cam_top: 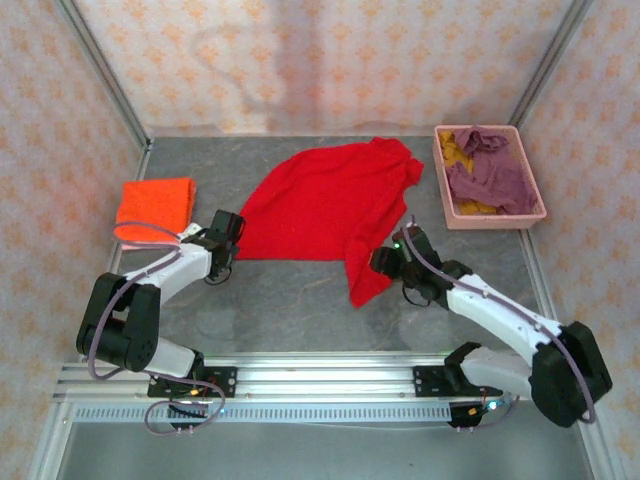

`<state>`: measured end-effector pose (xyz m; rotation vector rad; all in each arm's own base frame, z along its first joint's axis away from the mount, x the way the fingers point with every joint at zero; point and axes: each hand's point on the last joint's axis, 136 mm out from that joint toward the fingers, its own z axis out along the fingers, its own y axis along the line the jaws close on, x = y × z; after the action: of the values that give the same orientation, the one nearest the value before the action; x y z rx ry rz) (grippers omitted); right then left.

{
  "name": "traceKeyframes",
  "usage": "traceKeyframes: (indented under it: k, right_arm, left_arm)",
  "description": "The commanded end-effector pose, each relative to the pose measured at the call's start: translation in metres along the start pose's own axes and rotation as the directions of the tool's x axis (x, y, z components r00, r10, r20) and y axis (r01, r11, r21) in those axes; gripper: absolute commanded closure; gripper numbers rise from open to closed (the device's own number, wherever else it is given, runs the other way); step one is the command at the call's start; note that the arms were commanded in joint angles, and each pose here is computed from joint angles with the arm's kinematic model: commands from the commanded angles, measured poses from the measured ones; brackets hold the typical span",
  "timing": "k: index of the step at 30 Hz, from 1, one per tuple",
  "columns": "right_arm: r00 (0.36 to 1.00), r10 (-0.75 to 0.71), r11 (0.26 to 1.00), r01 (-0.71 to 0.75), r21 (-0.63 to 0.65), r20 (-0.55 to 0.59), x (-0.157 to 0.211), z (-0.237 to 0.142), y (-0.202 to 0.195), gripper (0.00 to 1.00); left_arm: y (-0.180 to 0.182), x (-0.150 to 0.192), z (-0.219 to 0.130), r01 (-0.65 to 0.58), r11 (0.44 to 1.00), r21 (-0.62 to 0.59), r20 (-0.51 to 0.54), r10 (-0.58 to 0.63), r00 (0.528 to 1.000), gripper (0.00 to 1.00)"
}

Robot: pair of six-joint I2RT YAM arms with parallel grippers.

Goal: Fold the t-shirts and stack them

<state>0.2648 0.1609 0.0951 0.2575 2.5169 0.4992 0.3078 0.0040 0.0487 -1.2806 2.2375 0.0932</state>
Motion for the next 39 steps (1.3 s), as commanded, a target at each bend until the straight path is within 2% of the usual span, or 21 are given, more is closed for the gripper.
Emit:
traceKeyframes:
  k: [1, 6, 13, 17, 19, 24, 26, 31, 38, 39]
  right_arm:
    - [0.989, -0.115, 0.993, 0.113, -0.025, -0.098, 0.019, 0.015, 0.027, 0.40]
    - [0.968, -0.161, 0.987, 0.153, -0.056, -0.193, 0.045, 0.043, 0.055, 0.44]
    - [0.973, -0.068, 0.997, 0.056, -0.059, -0.221, 0.052, 0.065, 0.058, 0.67]
    - [0.985, -0.047, 0.997, 0.035, -0.071, -0.169, 0.037, 0.055, 0.057, 0.99]
    - [0.994, -0.017, 0.995, 0.006, -0.097, -0.106, 0.024, 0.042, 0.056, 1.00]
    - [0.992, 0.125, 0.945, -0.114, -0.307, 0.015, -0.013, -0.006, 0.064, 1.00]
    - [0.981, 0.188, 0.935, -0.162, -0.316, 0.054, -0.025, -0.020, 0.053, 1.00]
    - [0.947, 0.302, 0.947, -0.285, -0.146, 0.108, -0.032, -0.024, -0.009, 1.00]
    - [0.887, 0.441, 0.890, -0.452, 0.057, 0.140, -0.025, -0.019, -0.090, 1.00]
    - [0.883, 0.451, 0.884, -0.462, 0.074, 0.131, -0.021, -0.017, -0.096, 0.91]
  left_arm:
    - [0.008, 0.000, 0.003, 0.005, 0.999, -0.037, 0.017, -0.005, 1.000, 1.00]
    - [0.011, -0.002, 0.001, 0.009, 0.999, -0.042, 0.026, -0.008, 1.000, 1.00]
    - [0.015, -0.006, -0.004, -0.001, 0.999, -0.049, 0.042, 0.003, 0.999, 1.00]
    - [0.014, -0.007, -0.005, -0.001, 0.999, -0.048, 0.044, 0.003, 0.999, 1.00]
    - [0.014, -0.007, -0.005, 0.001, 0.999, -0.046, 0.044, 0.001, 0.999, 1.00]
    - [0.014, -0.008, -0.005, 0.002, 0.999, -0.046, 0.049, 0.000, 0.999, 1.00]
    - [0.014, -0.008, -0.006, 0.001, 0.999, -0.044, 0.049, 0.001, 0.999, 1.00]
    - [0.010, -0.010, -0.007, -0.006, 0.999, -0.037, 0.050, 0.008, 0.999, 1.00]
    - [0.006, -0.008, -0.008, -0.054, 0.998, -0.031, 0.030, 0.054, 0.998, 1.00]
    - [0.006, -0.008, -0.008, -0.058, 0.998, -0.033, 0.026, 0.059, 0.998, 1.00]
